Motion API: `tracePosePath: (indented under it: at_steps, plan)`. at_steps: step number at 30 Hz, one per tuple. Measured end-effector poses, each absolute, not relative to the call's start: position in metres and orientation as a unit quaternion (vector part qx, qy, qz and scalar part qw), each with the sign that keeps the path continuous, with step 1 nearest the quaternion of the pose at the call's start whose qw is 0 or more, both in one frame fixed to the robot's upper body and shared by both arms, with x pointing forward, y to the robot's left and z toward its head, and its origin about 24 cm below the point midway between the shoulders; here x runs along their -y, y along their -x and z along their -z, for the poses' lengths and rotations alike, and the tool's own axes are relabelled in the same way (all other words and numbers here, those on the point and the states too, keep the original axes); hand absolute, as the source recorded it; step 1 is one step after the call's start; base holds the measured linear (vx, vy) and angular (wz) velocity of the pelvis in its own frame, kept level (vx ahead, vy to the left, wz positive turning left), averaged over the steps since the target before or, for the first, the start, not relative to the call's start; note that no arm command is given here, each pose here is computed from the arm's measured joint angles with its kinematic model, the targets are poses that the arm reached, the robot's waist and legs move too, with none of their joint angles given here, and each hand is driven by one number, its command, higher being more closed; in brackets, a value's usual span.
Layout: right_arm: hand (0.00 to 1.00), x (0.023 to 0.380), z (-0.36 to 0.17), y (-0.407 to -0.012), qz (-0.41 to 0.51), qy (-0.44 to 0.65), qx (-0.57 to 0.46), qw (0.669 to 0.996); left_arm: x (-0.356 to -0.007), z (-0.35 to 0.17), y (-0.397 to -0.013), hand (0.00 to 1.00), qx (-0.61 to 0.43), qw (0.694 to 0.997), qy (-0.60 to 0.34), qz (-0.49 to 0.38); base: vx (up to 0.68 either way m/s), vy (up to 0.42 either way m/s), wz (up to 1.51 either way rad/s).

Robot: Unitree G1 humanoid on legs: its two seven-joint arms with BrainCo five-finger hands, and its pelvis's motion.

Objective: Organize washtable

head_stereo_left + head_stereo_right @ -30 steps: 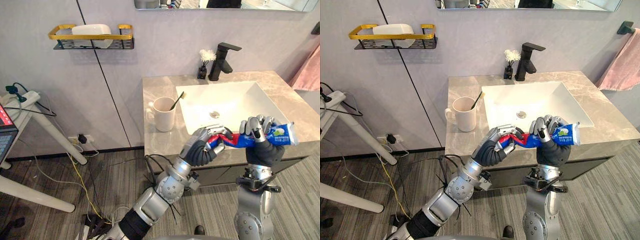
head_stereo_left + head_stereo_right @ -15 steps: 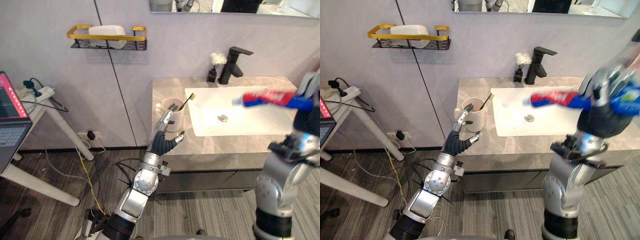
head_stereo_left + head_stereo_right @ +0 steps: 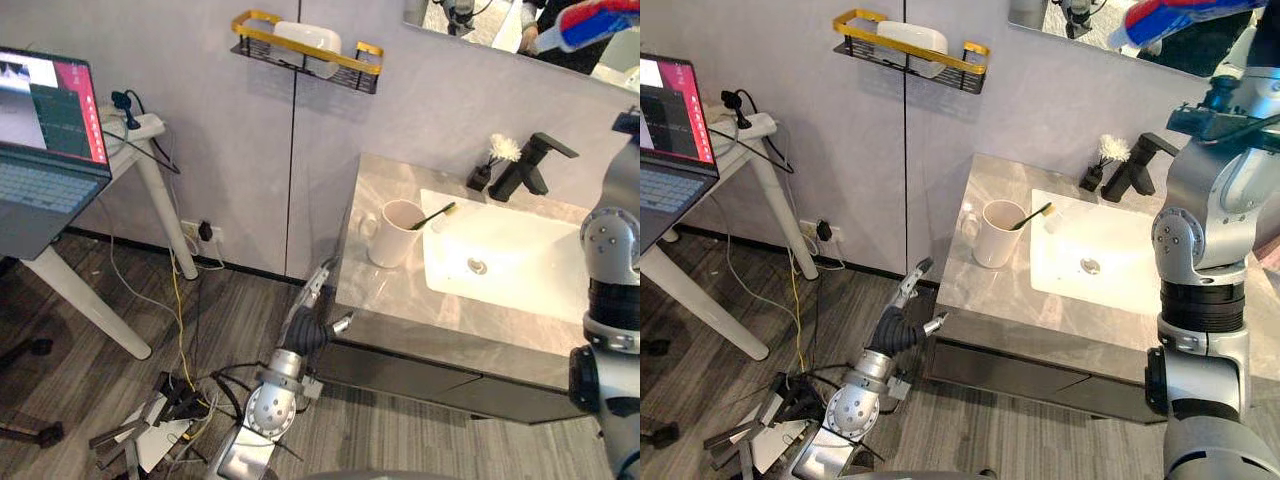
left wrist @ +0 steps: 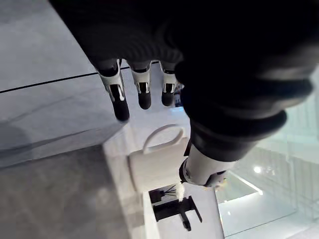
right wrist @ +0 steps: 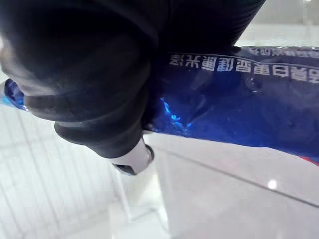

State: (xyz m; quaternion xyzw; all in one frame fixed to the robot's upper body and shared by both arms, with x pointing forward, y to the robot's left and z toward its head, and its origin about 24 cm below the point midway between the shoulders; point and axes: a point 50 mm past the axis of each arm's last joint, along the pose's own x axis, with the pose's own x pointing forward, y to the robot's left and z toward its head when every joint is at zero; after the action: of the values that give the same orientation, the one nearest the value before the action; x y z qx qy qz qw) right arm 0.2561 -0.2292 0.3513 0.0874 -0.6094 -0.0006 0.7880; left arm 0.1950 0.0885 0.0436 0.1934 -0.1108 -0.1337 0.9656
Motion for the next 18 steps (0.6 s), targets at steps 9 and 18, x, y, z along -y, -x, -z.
tracePosePath:
  at_steps: [9, 18]
  plan:
    - [1.00, 0.267, -0.288, -0.248, 0.012, -0.081, 0.500, 0.862, -0.107, -0.016, -0.192, 0.00, 0.038, 0.960, -0.239, 0.141, 0.00, -0.006, 0.06]
    - [1.00, 0.262, -0.282, -0.230, -0.028, -0.077, 0.501, 0.862, -0.124, -0.004, -0.194, 0.00, -0.001, 0.950, -0.280, 0.139, -0.01, -0.008, -0.02]
